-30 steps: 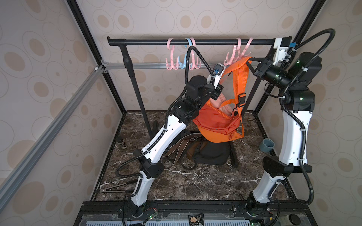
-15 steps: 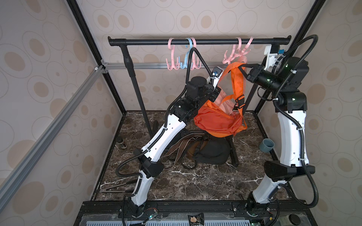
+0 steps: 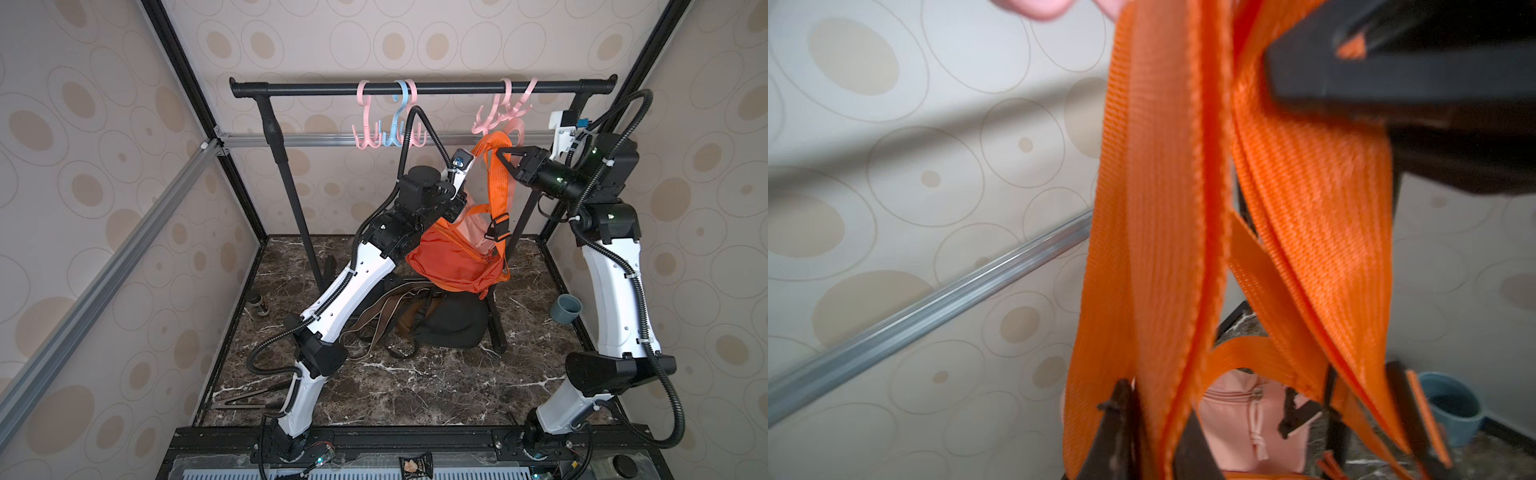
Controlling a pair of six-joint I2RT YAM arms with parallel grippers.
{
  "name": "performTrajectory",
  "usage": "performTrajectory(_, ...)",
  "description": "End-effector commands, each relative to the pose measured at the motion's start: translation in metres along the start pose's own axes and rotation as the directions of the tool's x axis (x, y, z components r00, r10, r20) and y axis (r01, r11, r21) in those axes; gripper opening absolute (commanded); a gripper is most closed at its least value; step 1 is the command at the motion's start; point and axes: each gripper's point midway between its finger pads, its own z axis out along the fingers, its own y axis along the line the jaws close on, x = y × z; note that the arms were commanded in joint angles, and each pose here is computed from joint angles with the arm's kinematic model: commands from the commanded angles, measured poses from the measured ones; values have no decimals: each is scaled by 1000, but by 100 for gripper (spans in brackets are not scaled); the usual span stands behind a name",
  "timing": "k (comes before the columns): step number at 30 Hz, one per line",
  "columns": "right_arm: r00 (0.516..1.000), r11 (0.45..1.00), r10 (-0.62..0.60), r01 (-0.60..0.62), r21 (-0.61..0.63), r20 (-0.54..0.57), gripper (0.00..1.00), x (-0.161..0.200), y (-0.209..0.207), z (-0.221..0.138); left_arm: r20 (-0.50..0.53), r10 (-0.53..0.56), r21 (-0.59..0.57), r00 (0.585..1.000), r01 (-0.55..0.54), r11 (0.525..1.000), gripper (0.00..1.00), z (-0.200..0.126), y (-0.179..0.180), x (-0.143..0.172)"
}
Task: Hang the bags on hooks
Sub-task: Hang the bag on the hook.
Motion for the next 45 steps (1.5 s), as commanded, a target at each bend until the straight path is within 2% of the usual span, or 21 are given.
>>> performTrajectory(1, 1000, 1000, 5, -5, 22, 26, 28, -4, 2, -6, -29, -9, 11, 1000, 9, 1000, 33, -8, 6, 2)
performTrajectory(4, 1000, 1000, -7, 6, 26, 29, 34, -2, 7, -11, -26, -12, 22, 1000, 12, 1000, 44, -13, 5, -1)
performTrajectory(8, 999, 999, -30, 29, 27, 42, 48, 1, 18, -22, -23, -18, 25, 1000, 19, 1000, 57, -23, 6, -7)
performTrajectory(12, 998, 998, -49, 48, 28, 48, 58, 9, 29, -32, -25, -28, 32, 999, 29, 999, 61, -34, 6, -7)
performTrajectory(15, 997, 997, -58, 56, 44, 56, 64, 15, 32, -42, -27, -30, 30, 999, 30, 999, 68, -44, 6, -2)
performTrajectory(18, 996, 997, -61, 57, 58, 64, 67, 20, 33, -51, -39, -31, 26, 999, 32, 999, 70, -51, 4, 7)
performTrajectory(22, 996, 995, -59, 53, 88, 73, 69, 25, 32, -62, -61, -41, 35, 997, 43, 998, 78, -61, 1, 16)
performTrajectory(27, 991, 987, -112, 102, 126, 75, 70, 42, 47, -82, -40, -81, -19, 996, 80, 997, 90, -95, 13, 19)
performTrajectory(29, 990, 980, -135, 126, 155, 48, 71, 61, 53, -90, -20, -96, -70, 995, 94, 993, 97, -120, 22, 26)
performTrajectory(31, 990, 978, -140, 135, 161, 24, 71, 83, 57, -95, -17, -100, -115, 995, 98, 989, 100, -141, 30, 37)
performTrajectory(34, 992, 978, -126, 130, 165, -30, 73, 122, 55, -97, -25, -118, -154, 993, 113, 982, 100, -171, 37, 53)
performTrajectory(38, 979, 971, -157, 177, 159, -130, 73, 168, 62, -91, -68, -152, -146, 986, 140, 979, 100, -199, 31, 92)
performTrajectory(41, 947, 967, -184, 222, 123, -263, 72, 226, 70, -81, -116, -152, -177, 982, 131, 975, 100, -219, 31, 128)
performTrajectory(45, 883, 975, -145, 204, 87, -446, 71, 334, 60, -63, -150, -169, -249, 974, 129, 960, 100, -245, 37, 175)
